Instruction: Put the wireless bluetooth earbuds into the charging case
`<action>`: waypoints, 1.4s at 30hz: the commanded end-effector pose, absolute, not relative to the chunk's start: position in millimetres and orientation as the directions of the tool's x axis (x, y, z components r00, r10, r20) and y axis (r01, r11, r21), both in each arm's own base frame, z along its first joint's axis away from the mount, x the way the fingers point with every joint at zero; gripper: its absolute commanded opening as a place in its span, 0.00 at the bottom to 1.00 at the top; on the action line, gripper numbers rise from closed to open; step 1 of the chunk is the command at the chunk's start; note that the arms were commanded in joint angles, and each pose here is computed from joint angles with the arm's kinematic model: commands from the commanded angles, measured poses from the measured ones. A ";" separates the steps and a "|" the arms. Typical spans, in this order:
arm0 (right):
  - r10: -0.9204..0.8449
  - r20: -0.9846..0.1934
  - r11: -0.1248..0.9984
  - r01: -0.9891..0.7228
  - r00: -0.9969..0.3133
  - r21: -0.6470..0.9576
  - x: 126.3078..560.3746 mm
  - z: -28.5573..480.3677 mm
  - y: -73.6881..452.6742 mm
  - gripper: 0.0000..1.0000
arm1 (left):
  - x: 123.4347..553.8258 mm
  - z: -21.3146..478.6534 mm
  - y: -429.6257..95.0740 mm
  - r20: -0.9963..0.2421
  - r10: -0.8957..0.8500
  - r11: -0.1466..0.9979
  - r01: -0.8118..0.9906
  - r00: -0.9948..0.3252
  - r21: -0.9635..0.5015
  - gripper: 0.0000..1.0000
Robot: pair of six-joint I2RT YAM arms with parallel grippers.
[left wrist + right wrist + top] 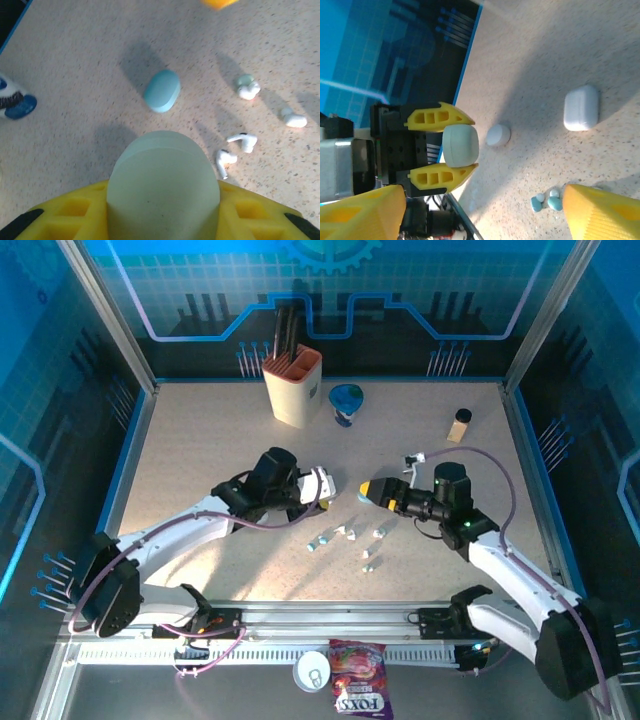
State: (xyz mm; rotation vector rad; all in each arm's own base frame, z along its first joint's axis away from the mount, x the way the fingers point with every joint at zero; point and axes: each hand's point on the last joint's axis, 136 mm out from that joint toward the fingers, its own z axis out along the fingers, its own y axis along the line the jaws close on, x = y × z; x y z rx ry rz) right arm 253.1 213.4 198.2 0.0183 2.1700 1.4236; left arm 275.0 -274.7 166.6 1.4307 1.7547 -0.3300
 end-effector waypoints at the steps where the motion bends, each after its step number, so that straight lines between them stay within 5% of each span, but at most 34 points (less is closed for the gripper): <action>1: 0.228 -0.445 0.393 -0.336 -0.866 0.856 247.1 213.5 235.0 0.80 | 263.2 183.2 -287.0 -0.745 0.659 0.242 0.909 0.102 0.339 0.35; 16: 0.101 -0.401 0.400 -0.332 -0.910 0.854 241.5 193.8 279.0 0.61 | 250.2 179.1 -303.2 -0.711 0.683 0.160 0.916 0.167 0.369 0.35; 24: 0.090 -0.379 0.402 -0.314 -0.921 0.860 240.7 189.0 281.5 0.28 | 252.9 177.9 -305.6 -0.712 0.684 0.168 0.915 0.160 0.367 0.36; 27: 0.096 -0.381 0.408 -0.313 -0.920 0.858 239.5 191.3 278.9 0.25 | 255.7 177.3 -305.4 -0.714 0.685 0.187 0.913 0.144 0.363 0.37; 37: 0.225 -0.363 0.352 -0.272 -0.904 0.895 246.8 217.7 254.6 0.21 | 256.8 199.1 -293.2 -0.875 0.485 0.417 0.879 0.000 0.231 0.99; 42: 0.282 -0.303 0.231 -0.242 -0.910 0.942 246.9 249.0 244.9 0.16 | 261.1 226.0 -280.7 -0.966 0.246 0.566 0.821 -0.078 0.078 0.99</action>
